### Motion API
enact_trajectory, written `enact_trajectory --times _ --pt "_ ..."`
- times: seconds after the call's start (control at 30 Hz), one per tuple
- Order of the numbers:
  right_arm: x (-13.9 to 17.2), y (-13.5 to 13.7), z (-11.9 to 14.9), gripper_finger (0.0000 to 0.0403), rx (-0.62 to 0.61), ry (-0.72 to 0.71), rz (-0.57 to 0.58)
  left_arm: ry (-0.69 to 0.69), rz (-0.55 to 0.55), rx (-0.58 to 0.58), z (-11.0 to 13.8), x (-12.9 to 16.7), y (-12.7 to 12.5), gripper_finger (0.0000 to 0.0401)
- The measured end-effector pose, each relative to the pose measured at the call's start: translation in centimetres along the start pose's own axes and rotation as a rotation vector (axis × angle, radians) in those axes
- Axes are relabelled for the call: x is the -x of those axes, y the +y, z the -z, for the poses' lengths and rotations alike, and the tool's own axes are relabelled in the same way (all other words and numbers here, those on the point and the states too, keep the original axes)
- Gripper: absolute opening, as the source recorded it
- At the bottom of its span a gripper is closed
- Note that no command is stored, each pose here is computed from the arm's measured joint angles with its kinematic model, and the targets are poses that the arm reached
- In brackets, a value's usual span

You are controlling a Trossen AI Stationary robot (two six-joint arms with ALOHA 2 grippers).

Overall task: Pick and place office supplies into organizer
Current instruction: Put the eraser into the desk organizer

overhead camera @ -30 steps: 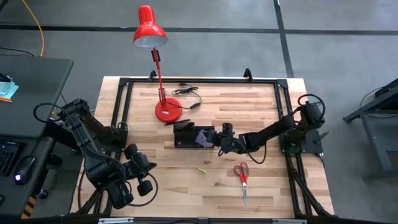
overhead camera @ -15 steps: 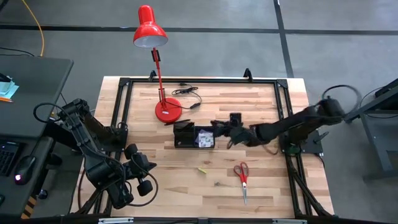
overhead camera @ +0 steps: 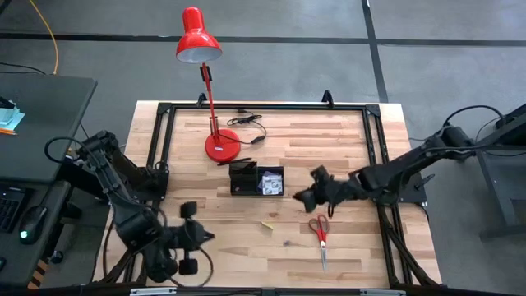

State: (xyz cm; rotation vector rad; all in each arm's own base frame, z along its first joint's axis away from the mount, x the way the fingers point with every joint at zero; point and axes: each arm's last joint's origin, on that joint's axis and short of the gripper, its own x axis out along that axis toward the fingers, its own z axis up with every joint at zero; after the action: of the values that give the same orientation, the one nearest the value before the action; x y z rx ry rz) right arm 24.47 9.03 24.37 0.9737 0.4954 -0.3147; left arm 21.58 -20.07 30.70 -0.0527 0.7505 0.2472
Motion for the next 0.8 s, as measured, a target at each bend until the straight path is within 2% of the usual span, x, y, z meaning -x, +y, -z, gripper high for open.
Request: enact_trajectory --times 0.1,0.2,0.3,0.43,0.6,0.7,0.8 --pt "-0.8 0.4 2.2 0.0094 0.088 0.052 -0.012 -0.003 0.053 -0.115 -1.6 -1.5 0.3 0.0002" --pt "-2.1 0.8 4.3 0.0100 0.173 0.107 -0.059 0.041 0.083 -0.178 -3.2 -4.1 1.4 0.0020" --pt "-3.3 0.9 5.6 0.0118 0.207 0.124 -0.092 0.096 0.100 -0.234 -4.3 -7.2 2.5 0.0060" --pt "-3.6 0.7 6.2 0.0147 0.245 0.113 -0.070 0.123 0.158 -0.338 -5.0 -11.6 2.9 0.0128" --pt "-2.3 0.9 6.5 0.0161 0.286 0.065 -0.046 0.133 0.197 -0.493 -4.6 -16.5 2.5 0.0185" --pt "-0.9 1.0 6.8 0.0152 0.313 0.033 -0.031 0.187 0.210 -0.509 -3.7 -19.0 2.7 0.0191" --pt "0.5 1.2 6.8 0.0140 0.313 -0.006 -0.025 0.223 0.250 -0.483 -3.3 -20.9 3.3 0.0181"
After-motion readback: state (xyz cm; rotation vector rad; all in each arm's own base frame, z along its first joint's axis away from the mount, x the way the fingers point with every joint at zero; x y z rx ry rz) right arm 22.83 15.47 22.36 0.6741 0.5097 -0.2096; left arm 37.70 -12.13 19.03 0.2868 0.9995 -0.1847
